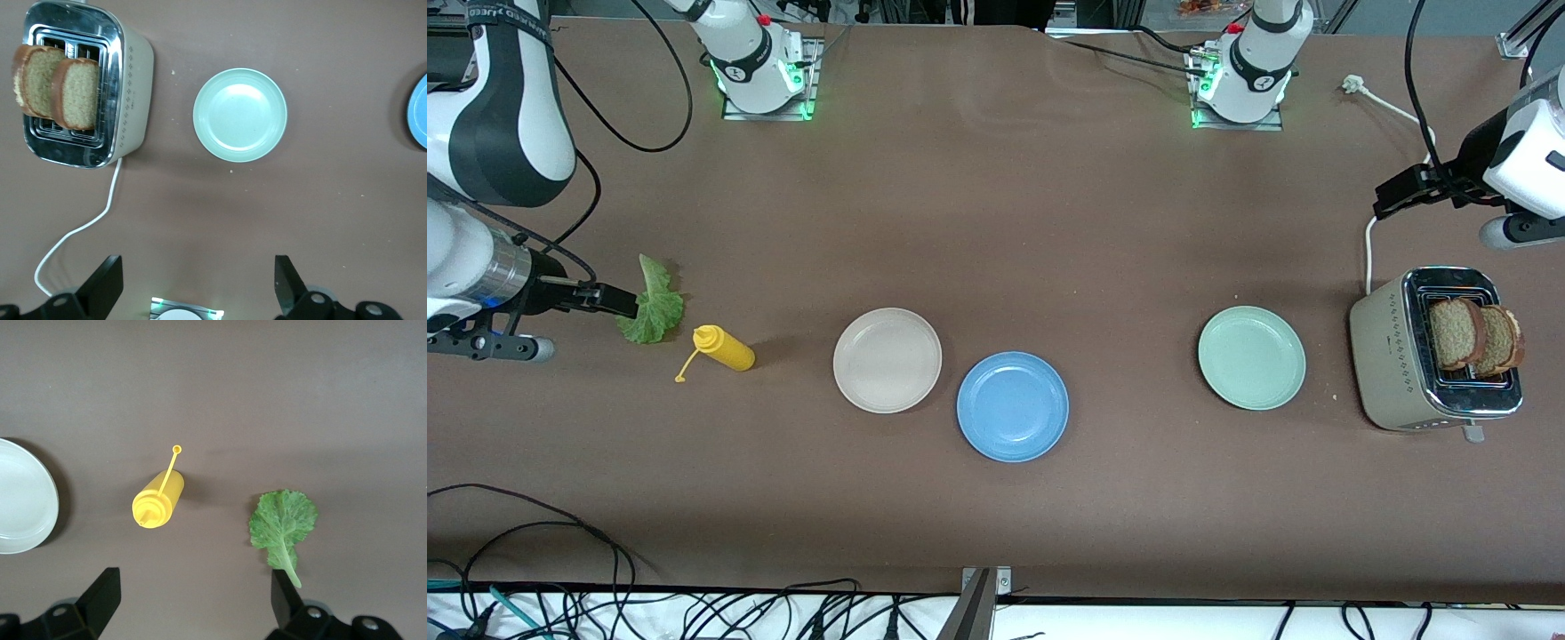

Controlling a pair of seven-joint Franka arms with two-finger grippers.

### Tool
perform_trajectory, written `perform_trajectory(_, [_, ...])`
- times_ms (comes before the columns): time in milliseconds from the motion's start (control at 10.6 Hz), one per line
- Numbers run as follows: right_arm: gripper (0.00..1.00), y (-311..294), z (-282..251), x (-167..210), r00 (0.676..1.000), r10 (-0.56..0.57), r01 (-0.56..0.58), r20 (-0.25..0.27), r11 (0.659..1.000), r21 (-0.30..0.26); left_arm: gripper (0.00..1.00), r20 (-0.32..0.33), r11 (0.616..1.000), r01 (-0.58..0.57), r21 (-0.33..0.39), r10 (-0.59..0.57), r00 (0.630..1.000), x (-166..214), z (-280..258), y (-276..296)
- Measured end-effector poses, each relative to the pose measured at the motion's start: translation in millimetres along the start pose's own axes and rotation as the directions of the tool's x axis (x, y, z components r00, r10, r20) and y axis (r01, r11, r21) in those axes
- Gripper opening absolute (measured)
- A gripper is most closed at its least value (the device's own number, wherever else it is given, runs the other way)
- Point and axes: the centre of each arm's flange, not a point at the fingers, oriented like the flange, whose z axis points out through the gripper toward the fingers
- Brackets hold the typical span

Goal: Make sandwich in blue plate with both arms
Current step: 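Lower the left gripper onto a bread slice in the toaster and grasp it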

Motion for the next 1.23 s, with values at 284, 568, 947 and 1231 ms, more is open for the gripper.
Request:
perform_trajectory(284, [1.00, 0.1, 0.0, 0.1, 1.000, 0.000, 0.000, 0.000, 1.000, 0.000, 1.00, -0.014, 0.995, -0.007, 0.096, 0.009, 1.000, 3.3, 4.2, 1.1])
perform_trajectory(568, [1.00, 0.2, 0.0, 0.1, 1.000, 0.000, 0.000, -0.001, 1.000, 0.000, 0.97, 0.005, 0.991, -0.069, 0.114, 0.069, 0.998, 9.9, 10.2, -10.1])
perform_trajectory(947, [1.00, 1.2, 0.5, 0.3, 1.000, 0.001, -0.001, 0.000, 1.000, -0.001, 1.00, 0.086, 0.995, -0.053, 0.085, 0.045, 0.995, 53.0, 58.9, -88.1])
perform_trajectory(1231, [1.00, 1.3, 1.1, 0.6, 1.000, 0.001, -0.001, 0.000, 1.000, -0.001, 1.00, 0.083, 0.994, -0.091, 0.067, 0.085, 0.993, 90.8, 104.4, -105.9])
